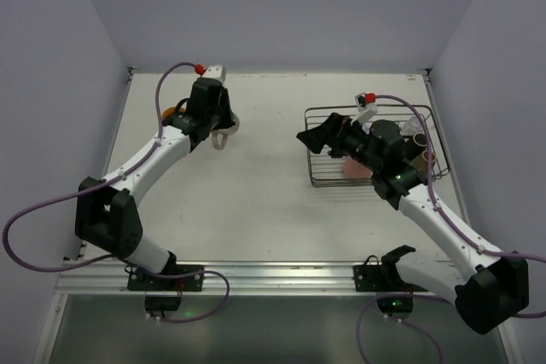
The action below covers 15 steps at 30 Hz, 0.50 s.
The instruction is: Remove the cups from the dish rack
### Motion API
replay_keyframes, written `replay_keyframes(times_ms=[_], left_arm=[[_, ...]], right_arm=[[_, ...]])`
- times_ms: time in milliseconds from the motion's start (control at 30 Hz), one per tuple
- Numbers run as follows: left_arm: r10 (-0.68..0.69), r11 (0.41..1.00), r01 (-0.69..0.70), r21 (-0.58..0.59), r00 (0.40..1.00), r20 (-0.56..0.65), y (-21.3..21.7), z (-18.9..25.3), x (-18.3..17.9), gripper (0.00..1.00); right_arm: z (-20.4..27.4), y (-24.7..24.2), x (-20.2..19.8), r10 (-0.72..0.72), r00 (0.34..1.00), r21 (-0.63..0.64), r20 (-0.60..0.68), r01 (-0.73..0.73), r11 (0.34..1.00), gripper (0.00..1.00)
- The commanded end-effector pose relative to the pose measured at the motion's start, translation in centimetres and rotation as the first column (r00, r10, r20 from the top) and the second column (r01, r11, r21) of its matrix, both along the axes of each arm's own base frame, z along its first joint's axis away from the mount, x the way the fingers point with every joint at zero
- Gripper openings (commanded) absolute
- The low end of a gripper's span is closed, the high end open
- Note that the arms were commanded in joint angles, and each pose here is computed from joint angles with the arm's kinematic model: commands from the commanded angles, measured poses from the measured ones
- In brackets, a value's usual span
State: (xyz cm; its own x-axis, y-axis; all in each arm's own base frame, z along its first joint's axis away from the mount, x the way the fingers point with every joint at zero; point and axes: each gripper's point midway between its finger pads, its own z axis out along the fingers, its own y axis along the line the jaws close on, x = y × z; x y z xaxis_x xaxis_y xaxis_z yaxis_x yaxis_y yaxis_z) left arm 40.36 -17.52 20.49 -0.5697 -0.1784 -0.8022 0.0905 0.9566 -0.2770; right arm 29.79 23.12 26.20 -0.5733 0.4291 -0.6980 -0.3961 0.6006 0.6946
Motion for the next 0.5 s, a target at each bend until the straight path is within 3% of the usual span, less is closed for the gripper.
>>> replay_keyframes(times_ms=[0,167,467], left_arm=[[0.061,0.992,-0.066,0.107,0.997,0.052,2.7,2.0,3.2,0.00],[0.056,0.986,-0.048,0.163,0.997,-0.045,3.2,-1.6,5.0,0.00],[0.057,0.970,-0.019,0.241,0.987,-0.151,3.8,-4.6,7.7,0.00]], right_arm=[[1.7,-1.9,0.1,-0.066,0.993,-0.090,0.096,0.075,0.993,0.99],[1.4,-3.3,-0.2,-0.079,0.990,-0.192,0.118,0.101,0.976,0.99],[0.8,-3.4,-0.4,-0.066,0.990,-0.222,0.122,0.092,0.971,0.99]])
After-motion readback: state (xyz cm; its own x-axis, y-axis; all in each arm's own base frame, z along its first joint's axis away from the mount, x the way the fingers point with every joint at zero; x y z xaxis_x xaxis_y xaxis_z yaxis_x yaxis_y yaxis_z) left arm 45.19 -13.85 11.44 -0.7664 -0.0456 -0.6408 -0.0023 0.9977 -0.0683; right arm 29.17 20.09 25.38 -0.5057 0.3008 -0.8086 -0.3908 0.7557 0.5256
